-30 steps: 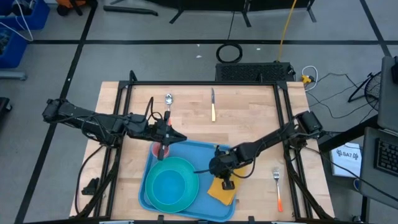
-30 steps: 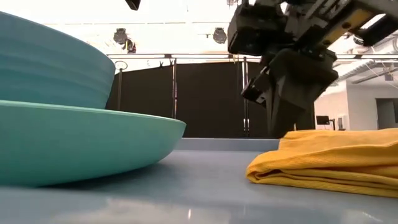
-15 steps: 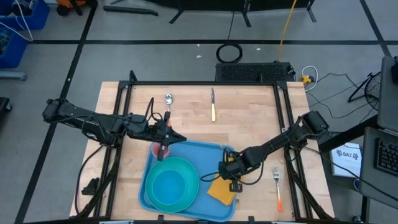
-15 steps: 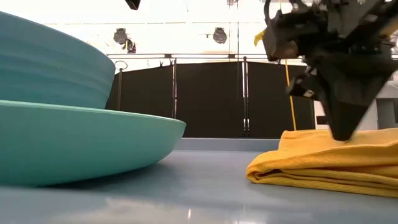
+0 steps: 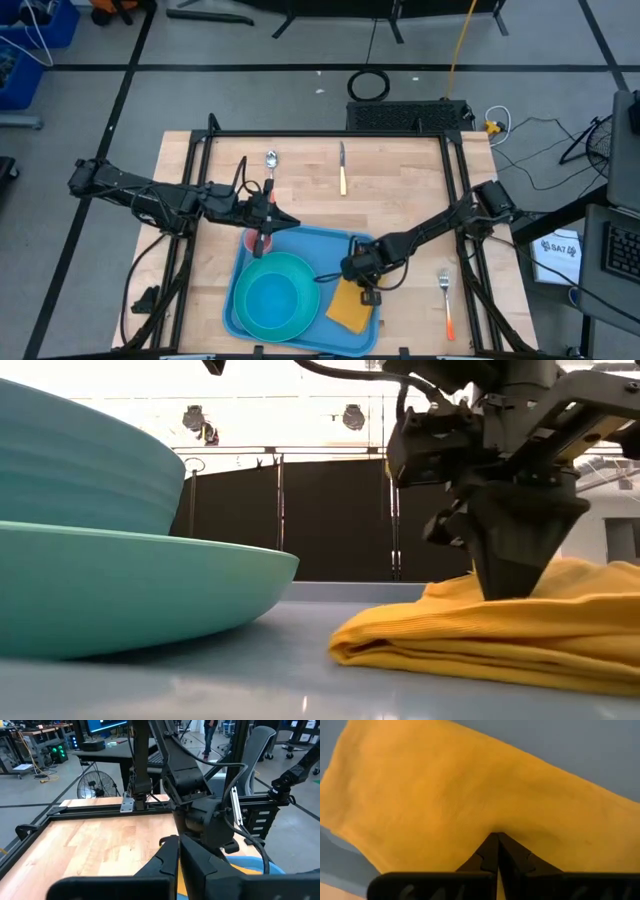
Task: Set up tray
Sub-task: Put the yellow napkin to the right of the light blue plate on the blue serving tray, then put the orange fork on top of the yellow napkin
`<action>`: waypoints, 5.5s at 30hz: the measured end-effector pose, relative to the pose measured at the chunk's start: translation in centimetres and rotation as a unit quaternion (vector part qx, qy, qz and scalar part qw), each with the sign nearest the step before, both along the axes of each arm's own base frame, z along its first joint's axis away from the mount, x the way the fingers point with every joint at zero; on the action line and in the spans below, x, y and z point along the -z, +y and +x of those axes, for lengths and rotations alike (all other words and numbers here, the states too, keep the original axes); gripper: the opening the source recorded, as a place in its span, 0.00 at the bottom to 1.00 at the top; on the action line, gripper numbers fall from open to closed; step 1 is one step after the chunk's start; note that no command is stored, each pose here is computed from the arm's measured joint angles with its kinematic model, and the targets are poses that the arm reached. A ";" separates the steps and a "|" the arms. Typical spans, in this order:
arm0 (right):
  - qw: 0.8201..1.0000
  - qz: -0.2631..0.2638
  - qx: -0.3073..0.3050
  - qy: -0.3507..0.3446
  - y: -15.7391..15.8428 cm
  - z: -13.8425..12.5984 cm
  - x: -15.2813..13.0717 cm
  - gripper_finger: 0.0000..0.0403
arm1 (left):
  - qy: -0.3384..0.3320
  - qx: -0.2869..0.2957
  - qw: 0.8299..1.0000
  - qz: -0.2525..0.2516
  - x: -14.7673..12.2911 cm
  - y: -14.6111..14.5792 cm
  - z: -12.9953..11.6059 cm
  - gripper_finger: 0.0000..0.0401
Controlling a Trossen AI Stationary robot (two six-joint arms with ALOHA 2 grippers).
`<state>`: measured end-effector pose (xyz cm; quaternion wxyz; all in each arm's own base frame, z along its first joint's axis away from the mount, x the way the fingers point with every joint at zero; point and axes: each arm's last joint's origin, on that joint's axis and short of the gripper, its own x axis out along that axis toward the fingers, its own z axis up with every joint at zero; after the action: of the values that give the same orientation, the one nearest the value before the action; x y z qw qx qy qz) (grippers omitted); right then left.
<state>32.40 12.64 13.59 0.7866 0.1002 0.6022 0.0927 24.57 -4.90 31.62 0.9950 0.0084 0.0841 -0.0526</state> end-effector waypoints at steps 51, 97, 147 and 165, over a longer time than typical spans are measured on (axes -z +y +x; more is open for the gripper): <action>0.954 -0.041 -0.077 -0.288 0.7 -1.9 -11.2 0.00 | 0.000 0.005 1.000 0.019 0.0 0.0 0.0 0.03; 0.793 -0.035 0.550 0.261 7.8 -19.4 -5.3 0.26 | 0.078 -0.068 0.994 0.046 3.5 3.2 -0.2 0.04; 0.766 -0.047 0.553 0.326 7.8 -19.2 -0.4 0.19 | 0.087 -0.070 0.993 0.043 3.7 3.3 -0.2 0.10; 0.814 -0.054 0.532 0.226 7.2 -18.8 0.0 0.01 | 0.090 -0.070 0.993 0.043 3.7 3.3 -0.2 0.10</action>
<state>13.58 19.84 13.59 0.5587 0.3809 0.6197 -0.3985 24.33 -1.65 27.90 0.9833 0.0408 0.1760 0.0201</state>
